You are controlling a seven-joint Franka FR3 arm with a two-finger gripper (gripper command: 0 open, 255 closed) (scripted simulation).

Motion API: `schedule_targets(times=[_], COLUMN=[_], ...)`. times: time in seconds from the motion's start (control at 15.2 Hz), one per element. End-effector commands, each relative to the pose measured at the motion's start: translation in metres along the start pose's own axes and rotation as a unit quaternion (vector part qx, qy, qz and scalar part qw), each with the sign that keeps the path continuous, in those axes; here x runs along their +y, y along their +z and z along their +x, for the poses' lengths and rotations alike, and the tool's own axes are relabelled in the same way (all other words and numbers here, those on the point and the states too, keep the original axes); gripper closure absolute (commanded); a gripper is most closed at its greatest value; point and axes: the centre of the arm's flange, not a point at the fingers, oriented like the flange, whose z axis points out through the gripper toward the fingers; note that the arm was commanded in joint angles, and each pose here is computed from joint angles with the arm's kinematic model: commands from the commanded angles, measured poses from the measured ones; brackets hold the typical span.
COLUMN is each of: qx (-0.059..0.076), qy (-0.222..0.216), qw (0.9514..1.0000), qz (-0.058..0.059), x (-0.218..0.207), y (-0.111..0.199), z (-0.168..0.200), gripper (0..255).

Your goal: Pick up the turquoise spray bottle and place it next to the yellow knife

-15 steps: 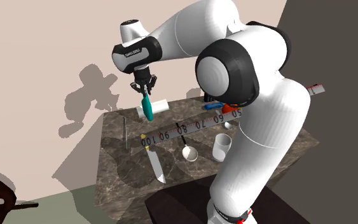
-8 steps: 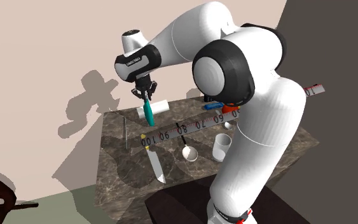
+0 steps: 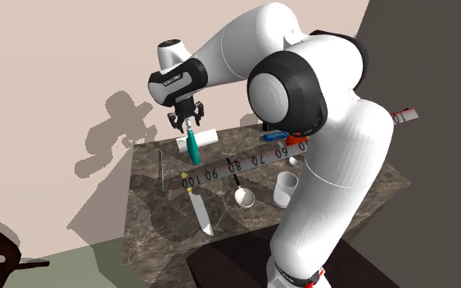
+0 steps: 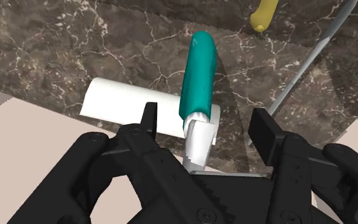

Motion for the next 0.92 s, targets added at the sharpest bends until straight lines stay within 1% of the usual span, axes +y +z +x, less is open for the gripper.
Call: schedule_targets(times=[0.0,0.2,0.46,0.86], qx=[0.0,0.0,0.0,0.0], qy=[0.0,0.0,0.0,0.0], qw=[1.0,1.0,1.0,1.0], qz=[0.0,0.0,0.0,0.0], x=[0.0,0.0,0.0,0.0], y=[0.0,0.0,-0.05,-0.05], z=[0.0,0.0,0.0,0.0], gripper=[0,0,0,0])
